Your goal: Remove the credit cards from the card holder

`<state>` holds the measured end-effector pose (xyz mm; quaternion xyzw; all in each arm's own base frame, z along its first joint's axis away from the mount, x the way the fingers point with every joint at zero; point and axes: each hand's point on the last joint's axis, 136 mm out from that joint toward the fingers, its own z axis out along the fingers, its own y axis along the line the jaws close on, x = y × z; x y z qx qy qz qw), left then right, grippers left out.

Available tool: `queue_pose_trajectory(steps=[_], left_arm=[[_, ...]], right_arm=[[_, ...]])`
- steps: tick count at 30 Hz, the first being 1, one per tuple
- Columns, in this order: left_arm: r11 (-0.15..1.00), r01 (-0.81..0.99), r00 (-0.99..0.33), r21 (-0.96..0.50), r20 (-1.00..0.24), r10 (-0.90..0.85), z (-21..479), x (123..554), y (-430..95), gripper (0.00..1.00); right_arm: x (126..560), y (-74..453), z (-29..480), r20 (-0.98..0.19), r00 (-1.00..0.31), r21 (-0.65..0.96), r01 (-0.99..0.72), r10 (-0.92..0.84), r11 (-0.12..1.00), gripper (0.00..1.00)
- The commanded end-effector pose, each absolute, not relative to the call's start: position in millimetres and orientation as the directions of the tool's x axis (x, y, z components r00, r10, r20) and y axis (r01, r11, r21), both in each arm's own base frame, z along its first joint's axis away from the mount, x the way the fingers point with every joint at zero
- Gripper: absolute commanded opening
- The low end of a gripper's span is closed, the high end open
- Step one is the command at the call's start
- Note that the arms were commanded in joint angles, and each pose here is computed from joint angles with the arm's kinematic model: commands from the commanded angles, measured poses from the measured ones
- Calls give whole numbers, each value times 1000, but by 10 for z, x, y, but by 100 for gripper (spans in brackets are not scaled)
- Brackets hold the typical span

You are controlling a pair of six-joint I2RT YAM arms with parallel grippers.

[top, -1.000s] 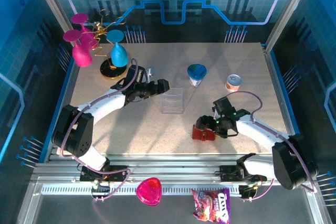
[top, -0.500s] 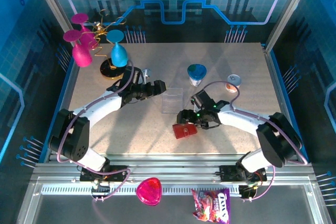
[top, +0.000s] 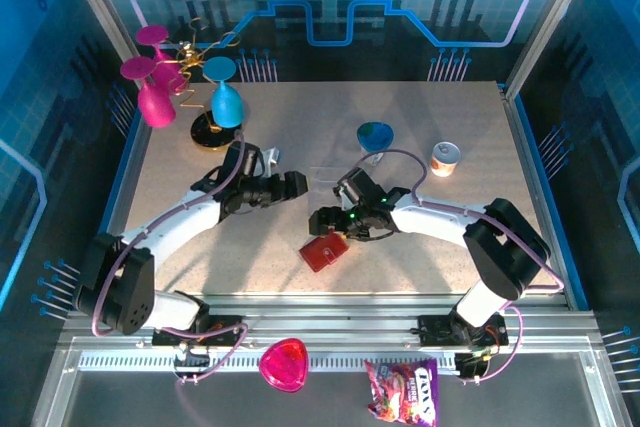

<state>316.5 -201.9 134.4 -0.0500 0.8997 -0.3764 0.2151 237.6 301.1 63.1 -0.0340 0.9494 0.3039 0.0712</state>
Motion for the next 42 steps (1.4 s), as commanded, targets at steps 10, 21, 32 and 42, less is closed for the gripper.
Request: queue_pose_trajectory(steps=[10, 21, 32, 42], left_arm=[[664, 24, -970, -747, -179, -166, 874, 2703, -2285, 64], [650, -10, -992, -760, -73, -100, 581, 2583, -2433, 64], [641, -76, -994, -764, 9, -107, 384, 2432, -2465, 64], [639, -91, -993, -764, 25, -111, 418, 2284, -2432, 64]], right_arm=[[2135, 2429, 594, -103, -991, 482, 25, 85, 876, 85], [2020, 2649, 458, -5, -997, 597, 61, 80, 800, 72], [2053, 2760, 347, 30, -995, 636, 91, 94, 766, 63], [2213, 2840, 369, 20, -996, 655, 74, 81, 752, 53]])
